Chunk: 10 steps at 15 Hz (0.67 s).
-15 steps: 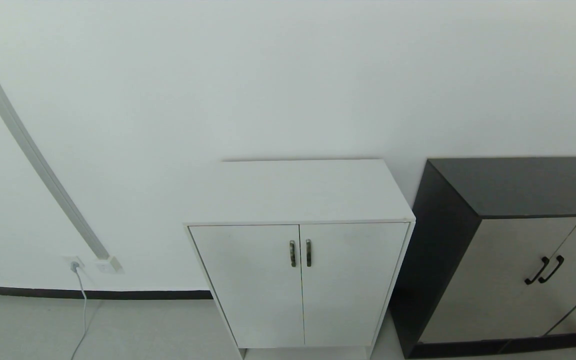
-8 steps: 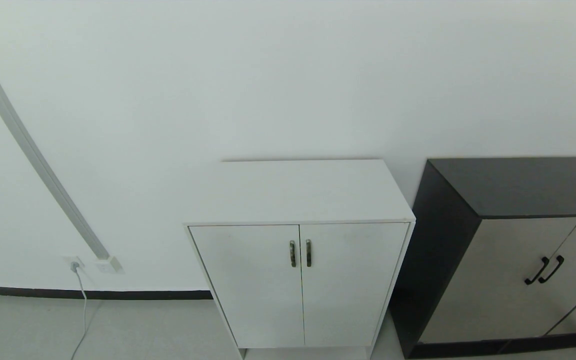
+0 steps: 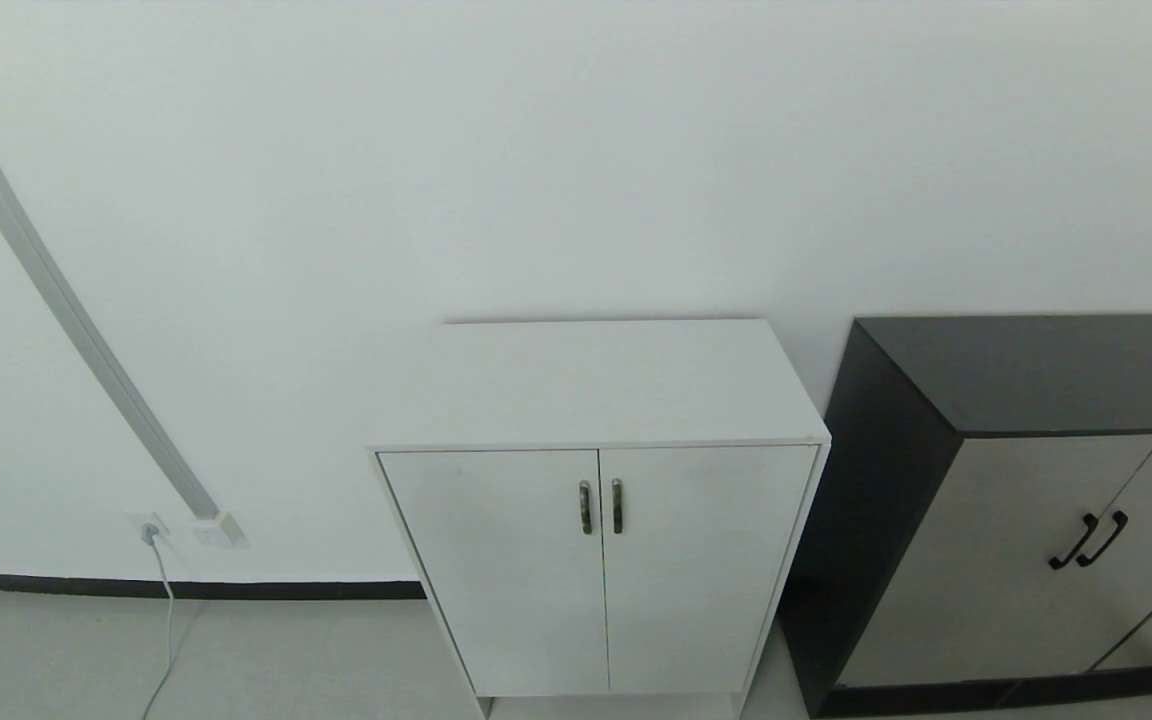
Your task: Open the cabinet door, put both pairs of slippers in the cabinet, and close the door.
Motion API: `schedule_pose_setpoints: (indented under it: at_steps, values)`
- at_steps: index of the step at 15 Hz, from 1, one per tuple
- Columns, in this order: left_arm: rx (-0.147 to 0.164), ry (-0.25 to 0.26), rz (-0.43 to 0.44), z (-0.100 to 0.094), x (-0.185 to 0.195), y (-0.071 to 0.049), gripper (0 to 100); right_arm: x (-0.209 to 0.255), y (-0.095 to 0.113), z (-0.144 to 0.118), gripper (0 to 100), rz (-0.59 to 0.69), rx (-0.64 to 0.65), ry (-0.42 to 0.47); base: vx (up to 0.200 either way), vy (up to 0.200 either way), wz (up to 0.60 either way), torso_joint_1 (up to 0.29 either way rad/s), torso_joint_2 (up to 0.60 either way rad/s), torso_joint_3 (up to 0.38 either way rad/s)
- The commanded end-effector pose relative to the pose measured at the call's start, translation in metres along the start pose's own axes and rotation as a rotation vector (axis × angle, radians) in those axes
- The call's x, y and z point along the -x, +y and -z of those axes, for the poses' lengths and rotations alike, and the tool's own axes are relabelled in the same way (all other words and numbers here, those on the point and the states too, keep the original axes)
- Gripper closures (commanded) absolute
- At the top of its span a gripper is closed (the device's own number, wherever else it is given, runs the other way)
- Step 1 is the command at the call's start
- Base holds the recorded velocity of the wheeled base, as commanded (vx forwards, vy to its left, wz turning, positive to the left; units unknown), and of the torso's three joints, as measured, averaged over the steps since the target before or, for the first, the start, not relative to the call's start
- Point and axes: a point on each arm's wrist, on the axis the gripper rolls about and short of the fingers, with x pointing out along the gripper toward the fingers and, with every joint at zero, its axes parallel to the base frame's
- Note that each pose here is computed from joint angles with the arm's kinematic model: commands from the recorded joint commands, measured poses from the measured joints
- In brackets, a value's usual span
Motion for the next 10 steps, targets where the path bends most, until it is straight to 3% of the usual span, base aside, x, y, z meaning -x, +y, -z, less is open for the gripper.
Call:
schedule_pose_setpoints:
  at_steps: [1,4,10]
  values:
    - [0.000,0.002,0.000,0.000,0.000,0.000,100,0.013,0.000,0.005,100,0.026,-0.005,-0.172,0.000,0.000,0.00,0.000,0.00,0.000]
    - [0.000,0.002,0.000,0.000,0.000,0.000,100,0.022,0.001,0.010,100,0.032,0.000,-0.307,0.000,0.000,0.00,0.000,0.00,0.000]
    - [0.000,0.002,0.000,0.000,0.000,0.000,100,0.030,0.002,0.017,100,0.036,0.001,-0.449,0.000,0.000,0.00,0.000,0.00,0.000]
